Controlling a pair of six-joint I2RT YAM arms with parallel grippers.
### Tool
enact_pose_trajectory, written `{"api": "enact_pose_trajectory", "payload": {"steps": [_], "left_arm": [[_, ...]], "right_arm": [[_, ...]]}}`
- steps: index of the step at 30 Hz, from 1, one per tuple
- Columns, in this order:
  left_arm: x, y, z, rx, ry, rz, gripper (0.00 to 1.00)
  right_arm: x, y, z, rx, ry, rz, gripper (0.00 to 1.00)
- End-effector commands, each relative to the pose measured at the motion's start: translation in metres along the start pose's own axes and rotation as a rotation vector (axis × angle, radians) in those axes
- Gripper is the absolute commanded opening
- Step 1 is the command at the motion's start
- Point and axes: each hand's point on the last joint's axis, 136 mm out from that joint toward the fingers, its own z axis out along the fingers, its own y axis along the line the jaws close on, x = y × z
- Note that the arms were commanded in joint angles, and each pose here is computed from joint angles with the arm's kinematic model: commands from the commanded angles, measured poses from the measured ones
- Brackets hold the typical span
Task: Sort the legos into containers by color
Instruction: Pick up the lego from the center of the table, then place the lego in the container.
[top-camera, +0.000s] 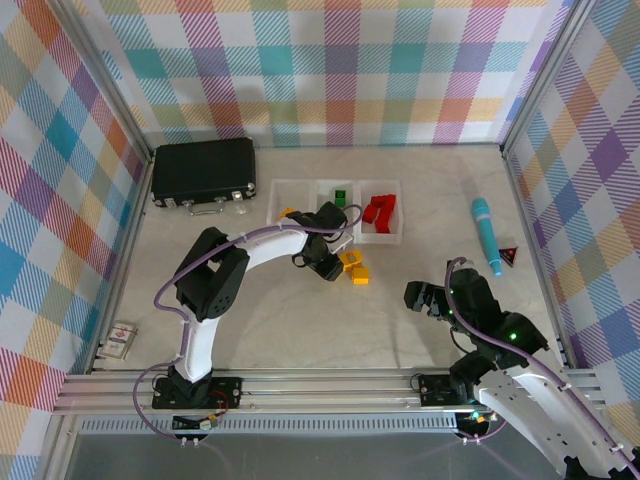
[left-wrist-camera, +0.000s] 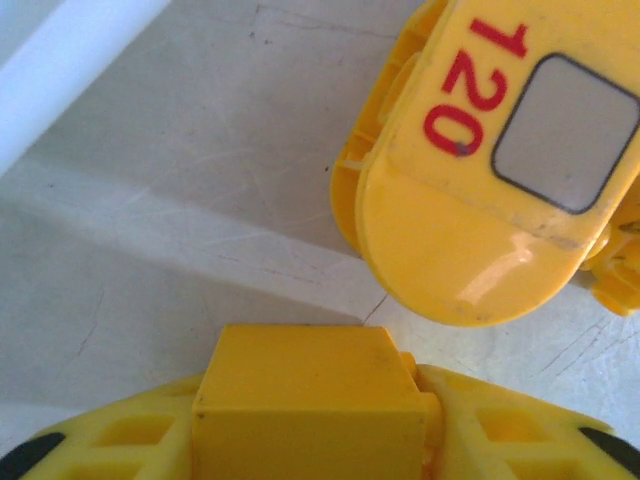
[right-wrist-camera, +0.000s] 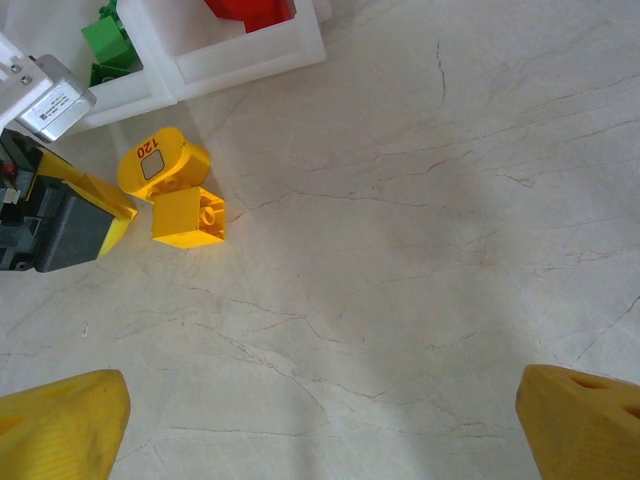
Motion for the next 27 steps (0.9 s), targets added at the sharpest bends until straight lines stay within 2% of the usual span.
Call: {"api": "enact_pose_trajectory", "payload": {"steps": [1,4,7,11,16,20,27], "left_arm": [[0.005,-0.009,0.005,0.042,0.023,-0.014,0.39],[0.004,-0.007,-0.005,0.028,0.003,-0.032,0.33],[0.001,-0.003,-0.025,-0.004,-0.052,-0.049,0.31],[-0.01,0.016,-0.064,-0.112,-0.154,-0.086,0.3],[-0.028,0.058,-0.111,-0.226,-0.281,-0.199,0.3],[-0.035,0.102,-0.137,-0.284,-0.368,-0.341,0.31],[-0.047,0.176,-0.158,-0.375,-0.44,-0.545,0.32]], "right_arm": [[0.001,-0.005,0.0,0.016,-0.007,0.008,0.99],[0.001,-0.005,0.0,0.016,-0.007,0.007,0.99],[0.001,-0.005,0.0,0.015,-0.006,0.005,0.99],[0.001,-0.005,0.001,0.02,-0.006,0.006,0.99],[0.002,-0.006,0.003,0.027,0.0,0.003,0.99],[0.002,-0.005,0.002,0.023,0.0,0.005,0.99],[0.001,-0.005,0.002,0.02,0.0,0.004,0.99]]}}
